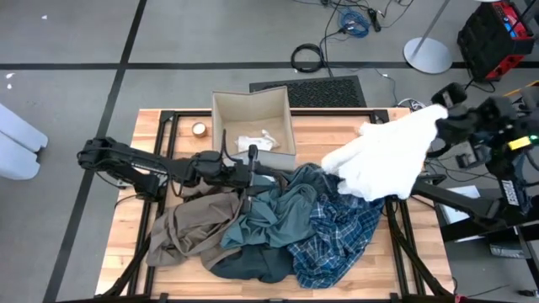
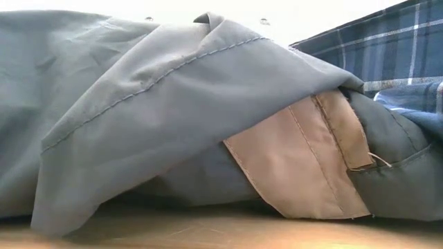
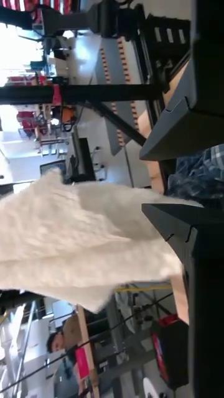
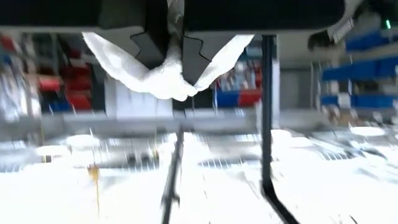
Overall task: Sort clothes
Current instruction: Put the white shirt into the laundry bin
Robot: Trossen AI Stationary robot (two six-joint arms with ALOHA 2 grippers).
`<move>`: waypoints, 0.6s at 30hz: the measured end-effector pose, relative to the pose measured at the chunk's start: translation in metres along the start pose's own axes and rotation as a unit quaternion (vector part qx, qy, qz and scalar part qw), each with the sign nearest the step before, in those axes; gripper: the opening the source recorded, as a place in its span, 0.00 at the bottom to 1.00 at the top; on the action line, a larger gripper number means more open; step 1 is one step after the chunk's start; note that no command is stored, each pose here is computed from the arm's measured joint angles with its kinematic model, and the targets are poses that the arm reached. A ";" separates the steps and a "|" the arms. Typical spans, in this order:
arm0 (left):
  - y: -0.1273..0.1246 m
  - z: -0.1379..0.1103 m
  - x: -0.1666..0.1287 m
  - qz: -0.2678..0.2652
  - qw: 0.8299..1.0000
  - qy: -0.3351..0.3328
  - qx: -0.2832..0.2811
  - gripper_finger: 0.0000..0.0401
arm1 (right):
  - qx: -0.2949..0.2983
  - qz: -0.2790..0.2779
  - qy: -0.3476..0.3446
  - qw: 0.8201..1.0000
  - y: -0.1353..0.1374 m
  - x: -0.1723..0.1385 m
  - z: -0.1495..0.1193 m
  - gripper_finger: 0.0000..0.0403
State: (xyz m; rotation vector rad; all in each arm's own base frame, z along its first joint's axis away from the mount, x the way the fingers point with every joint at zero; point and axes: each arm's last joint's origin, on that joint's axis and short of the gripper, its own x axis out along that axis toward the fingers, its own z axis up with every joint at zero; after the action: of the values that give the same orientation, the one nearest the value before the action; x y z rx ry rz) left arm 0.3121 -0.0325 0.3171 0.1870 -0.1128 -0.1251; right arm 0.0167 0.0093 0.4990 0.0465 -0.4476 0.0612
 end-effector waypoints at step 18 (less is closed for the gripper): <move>0.004 0.035 -0.041 -0.002 1.000 0.021 -0.001 0.33 | 0.088 0.079 -0.137 0.983 -0.087 0.113 0.009 0.01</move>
State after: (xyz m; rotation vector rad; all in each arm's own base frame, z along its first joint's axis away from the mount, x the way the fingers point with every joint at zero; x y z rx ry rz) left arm 0.2681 -0.0295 0.3482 0.1872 -0.0705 -0.1260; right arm 0.1202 -0.0724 0.5534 0.1943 -0.7202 0.2533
